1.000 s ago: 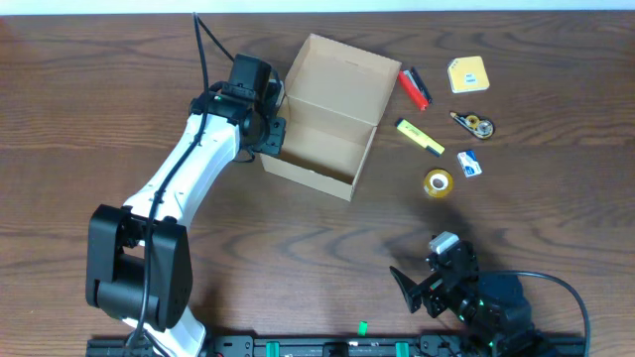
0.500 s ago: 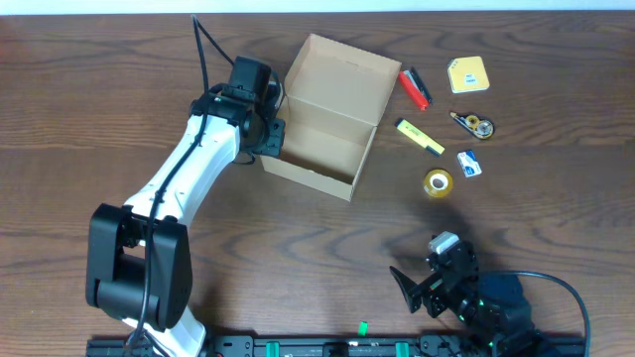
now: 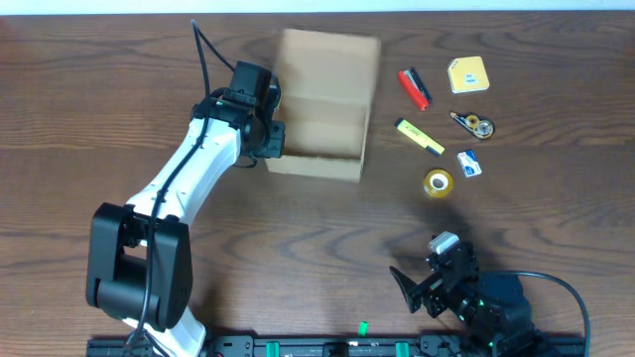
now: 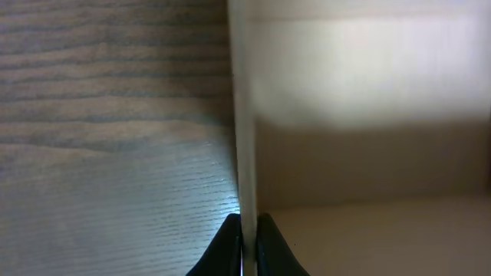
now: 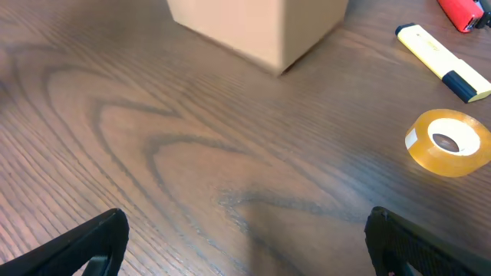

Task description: Pack container

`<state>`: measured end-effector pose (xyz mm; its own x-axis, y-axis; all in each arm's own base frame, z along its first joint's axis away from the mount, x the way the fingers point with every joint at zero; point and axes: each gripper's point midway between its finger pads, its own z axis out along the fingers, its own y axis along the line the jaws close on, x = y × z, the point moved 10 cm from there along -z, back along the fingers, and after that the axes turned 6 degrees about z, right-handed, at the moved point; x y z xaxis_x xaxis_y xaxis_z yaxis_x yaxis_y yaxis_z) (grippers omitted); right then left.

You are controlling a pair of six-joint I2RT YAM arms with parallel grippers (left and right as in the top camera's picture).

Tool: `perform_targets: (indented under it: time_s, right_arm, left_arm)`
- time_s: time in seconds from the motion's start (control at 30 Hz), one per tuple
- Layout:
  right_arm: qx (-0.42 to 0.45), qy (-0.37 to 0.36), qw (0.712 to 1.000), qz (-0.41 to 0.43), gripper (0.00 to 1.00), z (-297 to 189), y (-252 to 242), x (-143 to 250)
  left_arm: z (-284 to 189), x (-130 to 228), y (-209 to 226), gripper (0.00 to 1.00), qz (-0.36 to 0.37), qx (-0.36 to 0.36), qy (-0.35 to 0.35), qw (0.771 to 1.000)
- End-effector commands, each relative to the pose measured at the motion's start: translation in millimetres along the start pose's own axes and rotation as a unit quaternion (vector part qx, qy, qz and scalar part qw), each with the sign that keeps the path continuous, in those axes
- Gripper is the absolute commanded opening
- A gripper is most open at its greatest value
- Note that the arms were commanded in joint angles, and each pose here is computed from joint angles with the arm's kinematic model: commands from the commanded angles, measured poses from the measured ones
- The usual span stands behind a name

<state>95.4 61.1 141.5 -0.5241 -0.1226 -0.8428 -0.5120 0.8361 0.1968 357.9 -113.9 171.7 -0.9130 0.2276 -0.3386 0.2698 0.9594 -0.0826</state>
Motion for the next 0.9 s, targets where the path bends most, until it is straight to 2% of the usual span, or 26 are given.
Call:
perform_targets:
  time_s: [0.0,0.33,0.67,0.87]
  right_arm:
    - [-0.002,0.005,1.0,-0.007,0.99,2,0,3]
    - [-0.002,0.005,1.0,-0.007,0.99,2,0,3]
    - [-0.002,0.005,1.0,-0.007,0.99,2,0,3]
    - [-0.002,0.005,1.0,-0.007,0.99,2,0,3]
  left_arm:
    - [3,2,0,0.07,-0.024,-0.002,0.006,1.0]
    - [3,3,0,0.07,-0.029,-0.002,0.009,1.0]
    - [3,6,0,0.06,-0.087,-0.003,0.019,0.996]
    - [4,7,-13,0.06,-0.069,-0.012,0.018,0.997]
